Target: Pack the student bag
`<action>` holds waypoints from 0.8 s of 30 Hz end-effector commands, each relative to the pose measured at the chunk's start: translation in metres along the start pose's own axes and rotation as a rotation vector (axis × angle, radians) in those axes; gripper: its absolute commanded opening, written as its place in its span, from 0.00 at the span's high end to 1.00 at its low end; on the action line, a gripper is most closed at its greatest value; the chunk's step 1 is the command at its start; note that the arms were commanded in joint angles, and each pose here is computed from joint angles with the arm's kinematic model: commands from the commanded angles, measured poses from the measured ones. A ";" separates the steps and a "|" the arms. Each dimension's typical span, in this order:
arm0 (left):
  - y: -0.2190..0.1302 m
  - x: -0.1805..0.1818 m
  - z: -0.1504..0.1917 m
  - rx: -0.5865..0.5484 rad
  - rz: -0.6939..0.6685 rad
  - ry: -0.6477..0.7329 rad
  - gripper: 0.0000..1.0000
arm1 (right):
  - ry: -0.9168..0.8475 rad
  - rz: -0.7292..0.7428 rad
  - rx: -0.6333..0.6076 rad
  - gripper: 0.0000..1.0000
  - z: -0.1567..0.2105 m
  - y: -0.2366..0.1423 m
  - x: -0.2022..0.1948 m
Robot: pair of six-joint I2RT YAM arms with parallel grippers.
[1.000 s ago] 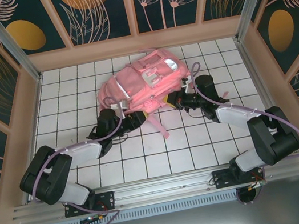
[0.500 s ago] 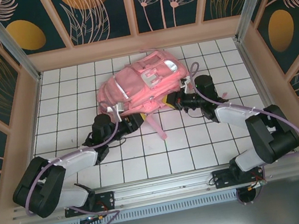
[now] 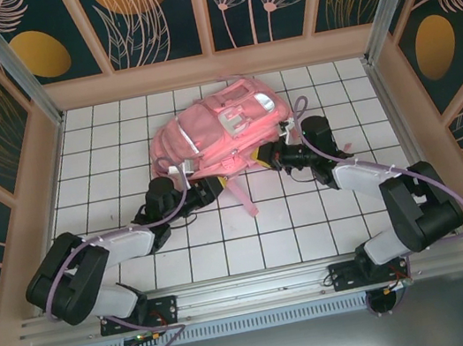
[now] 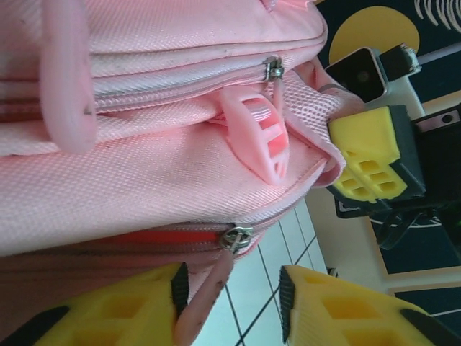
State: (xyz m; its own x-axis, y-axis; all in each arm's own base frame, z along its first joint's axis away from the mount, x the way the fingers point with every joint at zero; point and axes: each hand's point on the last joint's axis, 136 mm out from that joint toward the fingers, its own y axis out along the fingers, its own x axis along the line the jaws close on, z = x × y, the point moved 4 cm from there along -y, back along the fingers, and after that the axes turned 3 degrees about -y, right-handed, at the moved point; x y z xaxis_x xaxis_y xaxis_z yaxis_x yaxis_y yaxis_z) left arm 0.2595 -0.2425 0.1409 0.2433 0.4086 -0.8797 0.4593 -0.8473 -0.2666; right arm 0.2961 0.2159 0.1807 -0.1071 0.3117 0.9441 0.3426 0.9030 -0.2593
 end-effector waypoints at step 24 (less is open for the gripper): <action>0.009 0.001 0.006 0.055 0.024 -0.023 0.59 | -0.149 -0.145 0.029 1.00 -0.008 0.004 0.043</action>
State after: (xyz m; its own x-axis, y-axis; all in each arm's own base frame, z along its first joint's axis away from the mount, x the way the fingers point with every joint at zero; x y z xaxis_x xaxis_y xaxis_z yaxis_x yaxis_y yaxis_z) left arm 0.2606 -0.2487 0.1397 0.2448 0.3945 -0.8857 0.4259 -0.8644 -0.2672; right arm 0.2968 0.2174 0.1749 -0.0964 0.3147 0.9443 0.3284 0.9056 -0.2683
